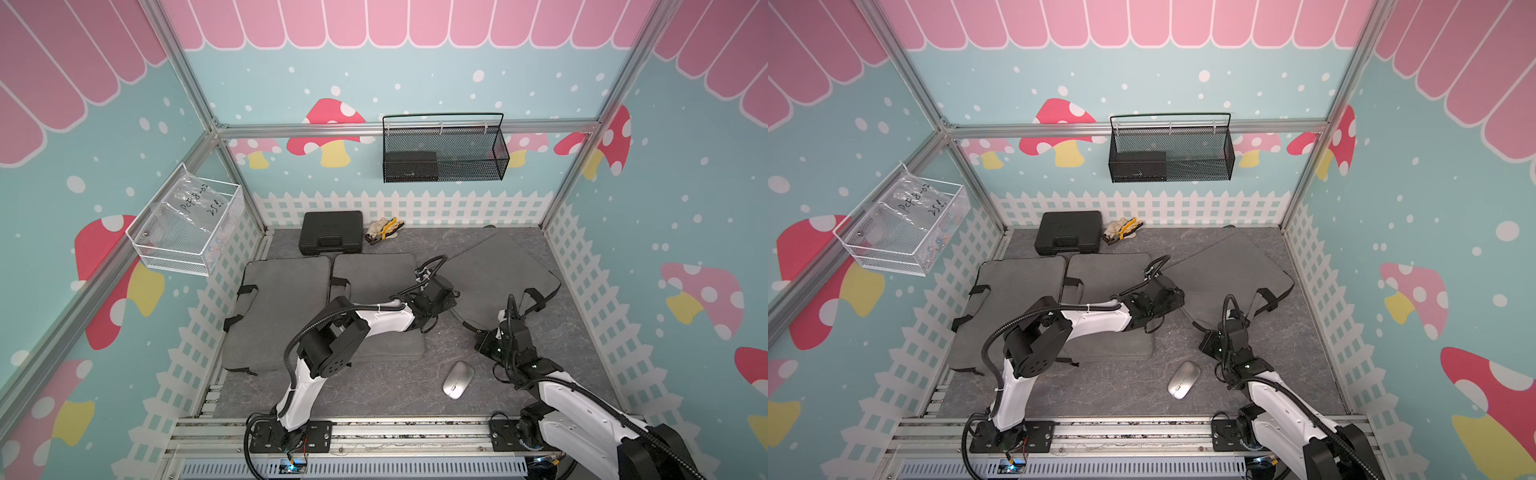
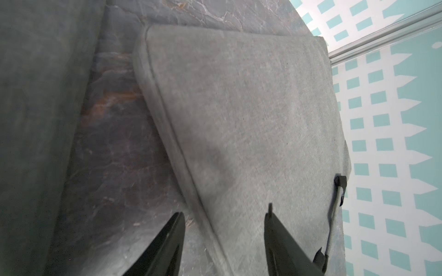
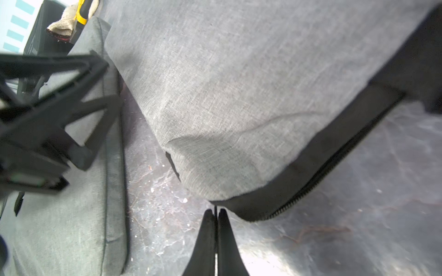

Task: Put the mouse into the laptop bag
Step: Unzip the zipper on the zippered laptop bag.

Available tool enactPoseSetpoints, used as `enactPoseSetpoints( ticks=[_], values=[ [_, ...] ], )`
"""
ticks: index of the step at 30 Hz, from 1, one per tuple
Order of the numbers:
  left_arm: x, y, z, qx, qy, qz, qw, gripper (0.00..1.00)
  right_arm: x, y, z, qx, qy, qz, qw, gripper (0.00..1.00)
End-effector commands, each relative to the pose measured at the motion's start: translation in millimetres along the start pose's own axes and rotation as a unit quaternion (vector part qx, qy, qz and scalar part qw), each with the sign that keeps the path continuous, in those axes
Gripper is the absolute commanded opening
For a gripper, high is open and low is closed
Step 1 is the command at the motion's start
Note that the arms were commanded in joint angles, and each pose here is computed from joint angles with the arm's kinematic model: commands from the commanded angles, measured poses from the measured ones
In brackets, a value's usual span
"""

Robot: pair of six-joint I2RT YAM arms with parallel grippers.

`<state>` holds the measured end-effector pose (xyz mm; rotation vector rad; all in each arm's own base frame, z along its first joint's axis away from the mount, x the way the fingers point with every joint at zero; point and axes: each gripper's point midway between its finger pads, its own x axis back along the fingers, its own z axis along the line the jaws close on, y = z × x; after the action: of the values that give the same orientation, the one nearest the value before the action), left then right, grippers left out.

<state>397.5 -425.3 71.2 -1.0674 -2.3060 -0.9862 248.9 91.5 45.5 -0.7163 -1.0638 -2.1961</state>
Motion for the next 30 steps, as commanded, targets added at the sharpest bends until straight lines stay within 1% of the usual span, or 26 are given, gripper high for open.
enactPoseSetpoints(
  ticks=[1,6,10,12,13,14,17,18,22,23,26,27,28,30],
  values=[
    [-16,-13,16,-0.009,0.025,0.043,0.999,0.57,1,-7,-10,0.0,-0.015,0.008,1.0,0.0],
    [-34,-24,22,-0.005,0.039,0.076,0.996,0.58,2,-7,-6,0.002,-0.006,0.013,1.0,0.0],
    [-43,-27,27,0.002,0.049,0.089,0.995,0.58,3,-7,-3,0.004,0.0,0.016,1.0,0.0],
    [-47,-28,28,0.005,0.047,0.095,0.994,0.55,3,-7,-2,0.003,0.002,0.015,1.0,0.0],
    [-49,-30,28,0.006,0.046,0.099,0.994,0.51,4,-7,-1,0.004,0.005,0.015,1.0,0.0],
    [-51,-30,29,0.009,0.046,0.102,0.994,0.42,4,-7,0,0.004,0.008,0.017,1.0,0.0],
    [-52,-31,29,0.012,0.043,0.103,0.994,0.17,4,-9,3,0.004,0.016,0.021,1.0,0.0],
    [-53,-31,30,0.013,0.044,0.104,0.994,0.12,4,-9,3,0.004,0.017,0.022,1.0,0.0],
    [-52,-29,30,0.014,0.042,0.1,0.994,0.01,2,-10,7,0.004,0.025,0.026,0.999,0.0],
    [-52,-29,30,0.015,0.042,0.1,0.994,0.0,1,-10,9,0.004,0.03,0.028,0.999,0.0],
    [-52,-30,30,0.016,0.041,0.101,0.994,0.0,-2,-10,17,0.008,0.041,0.033,0.999,0.0],
    [-51,-30,32,0.016,0.043,0.101,0.994,0.05,-3,-9,19,0.011,0.04,0.036,0.998,0.0],
    [-49,-29,32,0.016,0.045,0.099,0.994,0.12,-4,-8,19,0.013,0.038,0.037,0.999,0.0],
    [-41,-25,35,0.014,0.052,0.09,0.994,0.32,-5,-6,18,0.013,0.03,0.034,0.999,0.0]
  ],
)
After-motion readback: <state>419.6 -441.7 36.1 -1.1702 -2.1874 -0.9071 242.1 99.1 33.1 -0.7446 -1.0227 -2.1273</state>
